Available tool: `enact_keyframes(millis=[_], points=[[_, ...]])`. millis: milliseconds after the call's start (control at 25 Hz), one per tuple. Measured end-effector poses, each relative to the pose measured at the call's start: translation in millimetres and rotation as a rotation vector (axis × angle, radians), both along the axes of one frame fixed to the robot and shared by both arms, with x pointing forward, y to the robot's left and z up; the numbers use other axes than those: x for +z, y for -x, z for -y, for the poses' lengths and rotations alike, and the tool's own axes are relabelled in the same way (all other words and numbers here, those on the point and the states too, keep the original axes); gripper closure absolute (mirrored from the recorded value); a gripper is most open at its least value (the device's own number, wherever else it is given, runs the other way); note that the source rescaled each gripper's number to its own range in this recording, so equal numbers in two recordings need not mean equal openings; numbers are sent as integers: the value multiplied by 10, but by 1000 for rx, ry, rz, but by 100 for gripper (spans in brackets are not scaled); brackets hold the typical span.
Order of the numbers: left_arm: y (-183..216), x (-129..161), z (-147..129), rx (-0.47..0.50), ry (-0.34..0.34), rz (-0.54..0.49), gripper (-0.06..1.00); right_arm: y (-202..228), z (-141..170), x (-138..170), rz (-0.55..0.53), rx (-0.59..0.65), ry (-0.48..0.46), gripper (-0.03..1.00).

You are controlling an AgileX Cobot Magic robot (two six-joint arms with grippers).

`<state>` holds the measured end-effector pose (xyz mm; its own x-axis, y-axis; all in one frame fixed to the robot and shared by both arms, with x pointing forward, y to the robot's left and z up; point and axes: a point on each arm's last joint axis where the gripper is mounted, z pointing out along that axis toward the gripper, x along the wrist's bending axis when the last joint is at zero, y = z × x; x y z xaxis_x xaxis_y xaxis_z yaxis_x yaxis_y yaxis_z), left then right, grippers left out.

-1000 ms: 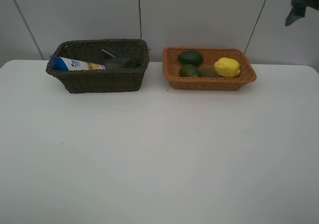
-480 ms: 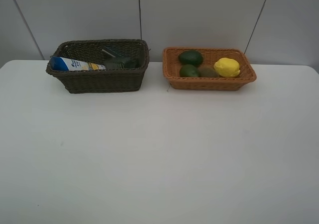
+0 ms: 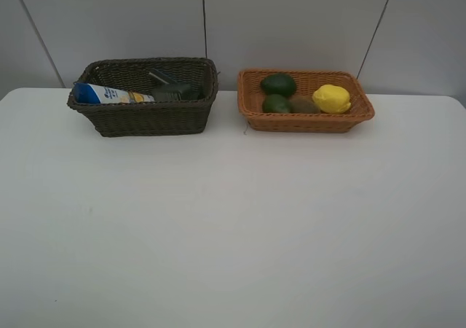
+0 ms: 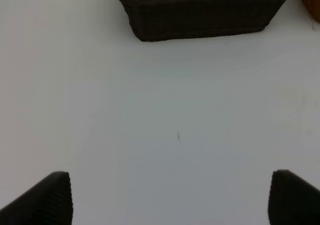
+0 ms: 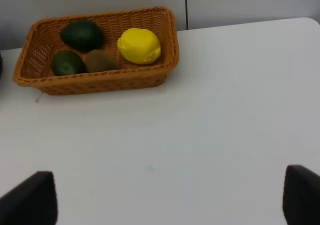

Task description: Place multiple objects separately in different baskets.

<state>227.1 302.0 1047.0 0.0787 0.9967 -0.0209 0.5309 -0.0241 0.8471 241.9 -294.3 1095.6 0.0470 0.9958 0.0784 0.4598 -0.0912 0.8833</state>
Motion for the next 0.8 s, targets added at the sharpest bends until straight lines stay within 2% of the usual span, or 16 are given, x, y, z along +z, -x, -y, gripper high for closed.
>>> enact_keyframes(millis=[240,440,640,800], points=[[0,0,0,0,0,0,-6,314,-23,-61,102,12,23,-1],[0,0,0,0,0,0,-6,281,-21,-140,76,24,46,-1],[0,0,0,0,0,0,-6,136,-12,-386,1,35,58,-1],[0,0,0,0,0,0,-6,103,-20,-407,15,42,50,-1]])
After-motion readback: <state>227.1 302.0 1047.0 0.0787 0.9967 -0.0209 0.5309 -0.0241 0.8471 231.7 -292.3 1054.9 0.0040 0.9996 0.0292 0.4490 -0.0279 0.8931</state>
